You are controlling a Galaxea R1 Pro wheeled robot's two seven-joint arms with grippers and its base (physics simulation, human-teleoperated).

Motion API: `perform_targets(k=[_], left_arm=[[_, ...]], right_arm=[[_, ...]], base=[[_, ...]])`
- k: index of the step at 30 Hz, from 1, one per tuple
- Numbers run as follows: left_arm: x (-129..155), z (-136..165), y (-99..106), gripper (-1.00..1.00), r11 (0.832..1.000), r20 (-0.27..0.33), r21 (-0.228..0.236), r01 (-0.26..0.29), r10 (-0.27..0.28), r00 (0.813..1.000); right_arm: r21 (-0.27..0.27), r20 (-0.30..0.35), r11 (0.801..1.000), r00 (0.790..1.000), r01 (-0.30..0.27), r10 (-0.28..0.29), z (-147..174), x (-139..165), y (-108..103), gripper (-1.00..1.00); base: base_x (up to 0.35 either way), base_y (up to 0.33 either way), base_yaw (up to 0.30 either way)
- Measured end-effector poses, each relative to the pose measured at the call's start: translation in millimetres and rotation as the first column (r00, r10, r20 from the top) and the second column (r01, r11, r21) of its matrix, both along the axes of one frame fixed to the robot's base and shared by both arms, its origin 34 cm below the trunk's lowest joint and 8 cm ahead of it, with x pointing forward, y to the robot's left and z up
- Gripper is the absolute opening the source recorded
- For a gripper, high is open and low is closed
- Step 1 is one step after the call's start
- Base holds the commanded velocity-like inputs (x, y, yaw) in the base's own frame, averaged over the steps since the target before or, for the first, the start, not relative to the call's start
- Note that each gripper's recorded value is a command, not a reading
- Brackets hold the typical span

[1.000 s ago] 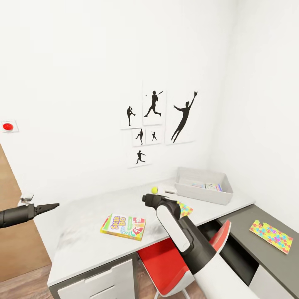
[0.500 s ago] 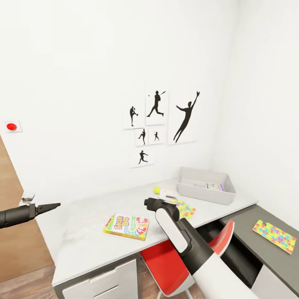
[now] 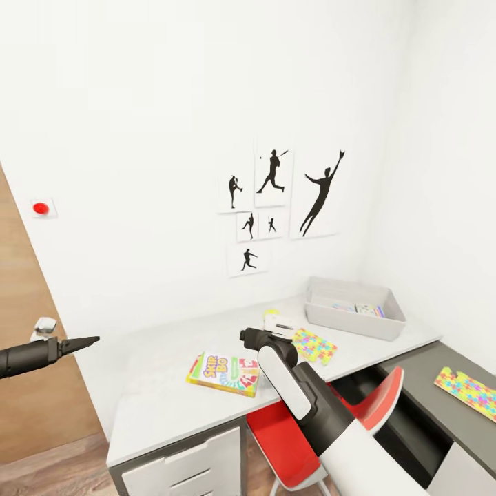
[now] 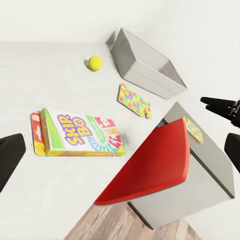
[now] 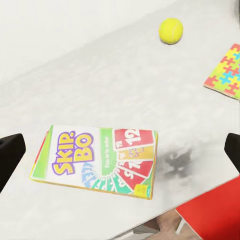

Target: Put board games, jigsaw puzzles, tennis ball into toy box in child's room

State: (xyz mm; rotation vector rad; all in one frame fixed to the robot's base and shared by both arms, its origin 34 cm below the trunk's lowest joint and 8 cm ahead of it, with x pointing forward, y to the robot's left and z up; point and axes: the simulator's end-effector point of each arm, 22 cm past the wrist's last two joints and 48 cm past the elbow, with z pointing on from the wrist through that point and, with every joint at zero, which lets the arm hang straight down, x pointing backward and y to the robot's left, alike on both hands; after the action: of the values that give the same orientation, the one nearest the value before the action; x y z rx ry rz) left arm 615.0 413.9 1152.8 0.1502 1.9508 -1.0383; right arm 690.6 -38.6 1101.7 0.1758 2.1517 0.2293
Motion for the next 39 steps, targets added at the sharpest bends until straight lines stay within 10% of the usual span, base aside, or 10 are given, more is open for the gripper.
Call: perform_targets(k=[21, 29, 33, 39], left_arm=[[3, -12, -2, 1.00, 1.000, -0.021, -0.002, 0.003, -0.003, 1.000], [3, -13, -2, 1.00, 1.000, -0.021, -0.003, 0.006, -0.006, 1.000], [3, -13, -2, 1.00, 1.000, -0.022, -0.003, 0.006, -0.006, 1.000], [3, -13, -2, 1.00, 1.000, -0.023, -0.003, 0.005, -0.005, 1.000]], right_arm=[[-0.030, -0.035, 0.998, 0.998, 0.051, -0.052, -14, 1, -14, 1.00], [-0.044, 0.000, 0.998, 0.999, 0.053, -0.053, 65, 32, -28, 1.00], [-0.026, -0.108, 0.995, 0.989, 0.099, -0.101, 92, 71, -49, 1.00], [-0.109, -0.323, 0.974, 0.920, 0.197, -0.223, 70, 92, -96, 1.00]], base=[[0.000, 0.002, 0.141], [0.000, 0.000, 0.006], [0.000, 0.000, 0.000], [0.000, 0.000, 0.000]])
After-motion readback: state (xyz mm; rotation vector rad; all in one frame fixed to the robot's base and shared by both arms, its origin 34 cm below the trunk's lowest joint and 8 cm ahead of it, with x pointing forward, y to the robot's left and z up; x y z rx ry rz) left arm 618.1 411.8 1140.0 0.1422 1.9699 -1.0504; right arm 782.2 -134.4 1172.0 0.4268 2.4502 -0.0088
